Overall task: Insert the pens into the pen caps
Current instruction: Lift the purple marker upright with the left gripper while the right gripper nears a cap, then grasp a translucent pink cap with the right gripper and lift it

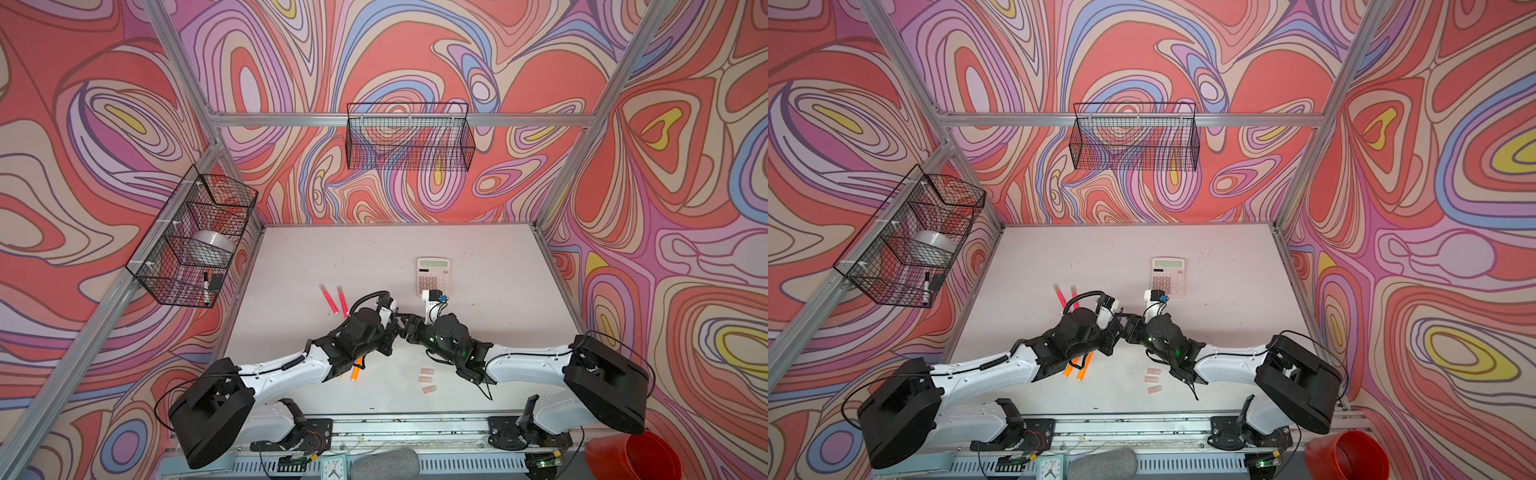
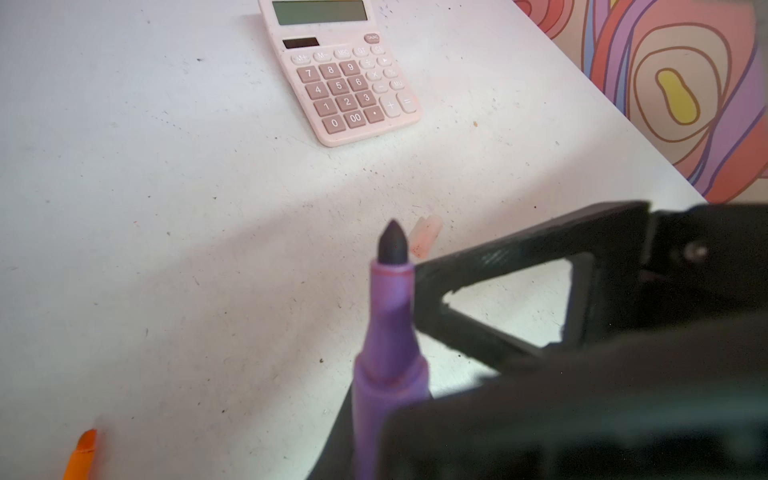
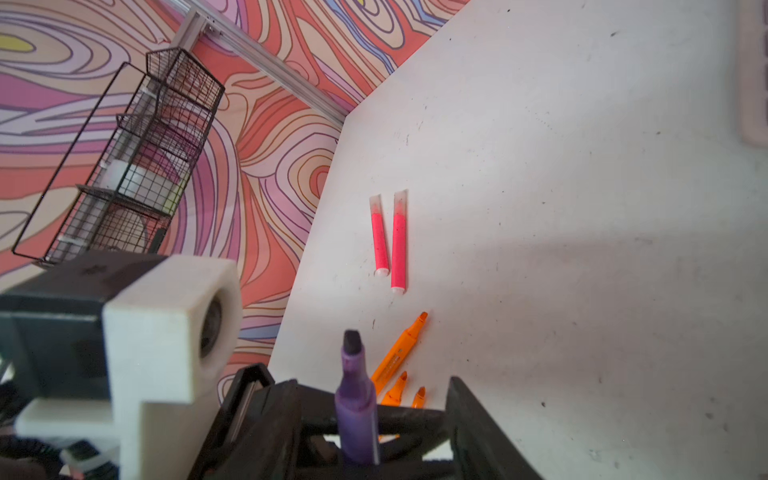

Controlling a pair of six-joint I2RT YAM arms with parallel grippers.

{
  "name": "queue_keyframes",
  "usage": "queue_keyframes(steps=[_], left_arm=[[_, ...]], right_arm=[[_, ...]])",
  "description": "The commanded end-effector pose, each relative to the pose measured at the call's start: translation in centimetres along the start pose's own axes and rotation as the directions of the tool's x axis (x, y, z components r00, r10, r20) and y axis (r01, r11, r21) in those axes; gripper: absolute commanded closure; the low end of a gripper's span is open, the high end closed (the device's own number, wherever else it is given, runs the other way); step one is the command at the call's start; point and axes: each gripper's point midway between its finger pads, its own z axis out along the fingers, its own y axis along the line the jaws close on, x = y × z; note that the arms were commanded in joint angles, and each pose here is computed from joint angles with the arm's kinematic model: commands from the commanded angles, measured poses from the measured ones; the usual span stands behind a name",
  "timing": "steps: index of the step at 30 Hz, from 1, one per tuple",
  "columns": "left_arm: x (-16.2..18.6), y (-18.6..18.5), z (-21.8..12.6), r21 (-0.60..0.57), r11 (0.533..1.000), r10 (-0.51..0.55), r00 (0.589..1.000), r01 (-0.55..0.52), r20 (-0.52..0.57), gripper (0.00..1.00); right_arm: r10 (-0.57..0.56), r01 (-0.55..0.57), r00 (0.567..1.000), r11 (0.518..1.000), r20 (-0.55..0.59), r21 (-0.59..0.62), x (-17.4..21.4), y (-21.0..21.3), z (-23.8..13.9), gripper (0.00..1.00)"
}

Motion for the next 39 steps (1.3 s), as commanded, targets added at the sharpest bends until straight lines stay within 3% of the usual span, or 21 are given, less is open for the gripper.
queue_keyframes(steps=[1,9,17,22,34,39], left_arm=[[-0.8,0.7,-0.7,-0.012,0.999,0.037,0.992,-0.036,0.117,1.00],[-0.3,1.6,-2.5,-0.020,0.997,0.072,0.968,-0.070,0.242,1.00],[0.3,1.2,-2.7,-0.004,0.990,0.136,0.964,-0.139,0.230,1.00],[0.6,1.4,-2.8,-0.014,0.989,0.147,0.965,-0.148,0.218,1.00],[0.8,1.5,-2.9,-0.019,0.989,0.148,0.965,-0.148,0.218,1.00],[0.8,1.4,-2.9,-0.014,0.989,0.146,0.966,-0.146,0.215,1.00]], right_arm=[[-0.042,0.038,0.998,0.994,0.042,0.106,-1.1,-1.7,-1.9,0.37],[-0.056,0.019,0.995,0.921,0.083,0.390,-3.0,-8.2,-5.0,0.37],[-0.030,0.048,0.999,0.825,-0.040,0.563,-1.6,-13.0,-3.2,0.42],[-0.005,0.072,0.994,0.782,-0.109,0.619,-0.4,-15.1,-1.5,0.50],[-0.045,0.140,0.986,0.731,-0.158,0.668,-0.3,-16.5,0.3,0.49],[-0.078,0.194,0.978,0.687,-0.194,0.700,-0.5,-17.1,1.0,0.49]])
